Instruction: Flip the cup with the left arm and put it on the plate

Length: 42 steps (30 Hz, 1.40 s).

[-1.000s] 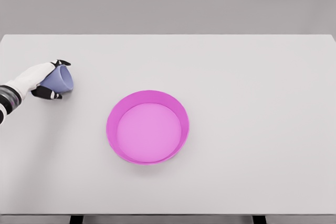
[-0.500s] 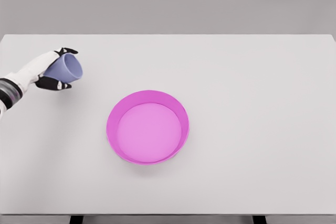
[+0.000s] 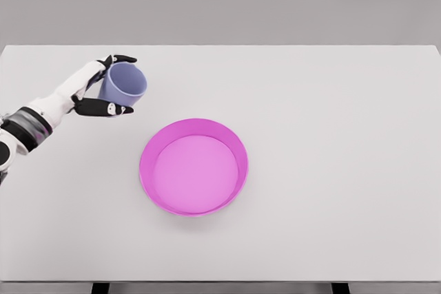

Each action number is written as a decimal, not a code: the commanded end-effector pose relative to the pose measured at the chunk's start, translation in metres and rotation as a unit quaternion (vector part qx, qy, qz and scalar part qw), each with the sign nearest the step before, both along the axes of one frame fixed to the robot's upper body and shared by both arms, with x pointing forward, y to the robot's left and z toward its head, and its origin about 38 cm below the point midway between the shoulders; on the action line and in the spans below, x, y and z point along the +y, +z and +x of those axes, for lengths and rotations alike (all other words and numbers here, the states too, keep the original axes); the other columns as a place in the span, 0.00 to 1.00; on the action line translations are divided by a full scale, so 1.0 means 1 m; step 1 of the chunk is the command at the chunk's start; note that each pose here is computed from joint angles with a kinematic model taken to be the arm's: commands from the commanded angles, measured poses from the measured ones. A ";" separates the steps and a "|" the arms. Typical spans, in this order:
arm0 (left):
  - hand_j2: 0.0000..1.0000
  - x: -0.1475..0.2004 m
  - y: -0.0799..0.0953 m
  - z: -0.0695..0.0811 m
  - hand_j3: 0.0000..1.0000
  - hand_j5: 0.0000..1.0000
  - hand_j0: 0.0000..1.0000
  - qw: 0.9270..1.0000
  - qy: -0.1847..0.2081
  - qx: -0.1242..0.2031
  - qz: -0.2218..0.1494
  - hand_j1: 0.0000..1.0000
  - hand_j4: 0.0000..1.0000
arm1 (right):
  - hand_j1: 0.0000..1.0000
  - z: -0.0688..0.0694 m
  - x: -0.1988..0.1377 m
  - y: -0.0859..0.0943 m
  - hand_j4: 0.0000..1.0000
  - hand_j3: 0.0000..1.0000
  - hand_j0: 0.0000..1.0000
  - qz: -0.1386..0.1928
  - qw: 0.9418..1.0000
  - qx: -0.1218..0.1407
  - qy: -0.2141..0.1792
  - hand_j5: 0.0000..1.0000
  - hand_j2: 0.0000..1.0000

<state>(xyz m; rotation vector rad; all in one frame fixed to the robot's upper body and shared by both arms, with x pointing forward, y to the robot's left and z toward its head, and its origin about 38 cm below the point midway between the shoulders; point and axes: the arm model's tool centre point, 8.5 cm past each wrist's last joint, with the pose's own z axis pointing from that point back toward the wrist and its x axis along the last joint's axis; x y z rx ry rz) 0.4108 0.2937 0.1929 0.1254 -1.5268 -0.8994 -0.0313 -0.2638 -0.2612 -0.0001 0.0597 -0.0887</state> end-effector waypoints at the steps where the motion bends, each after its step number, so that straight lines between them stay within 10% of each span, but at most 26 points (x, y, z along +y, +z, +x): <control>1: 0.78 -0.012 0.012 -0.004 0.78 0.78 0.78 0.999 -0.014 -0.011 -0.033 0.78 0.78 | 1.00 0.000 0.000 0.000 1.00 1.00 1.00 0.000 1.000 0.000 0.000 1.00 1.00; 29: 0.80 -0.052 -0.004 -0.028 0.80 0.80 0.80 0.986 -0.078 -0.031 -0.143 0.80 0.80 | 1.00 0.000 0.000 0.000 1.00 1.00 1.00 0.000 1.000 0.000 0.000 1.00 1.00; 42: 0.80 -0.080 -0.021 -0.051 0.80 0.80 0.80 0.968 -0.133 -0.038 -0.211 0.80 0.80 | 1.00 0.000 0.000 0.000 1.00 1.00 1.00 0.001 1.000 0.000 0.000 1.00 1.00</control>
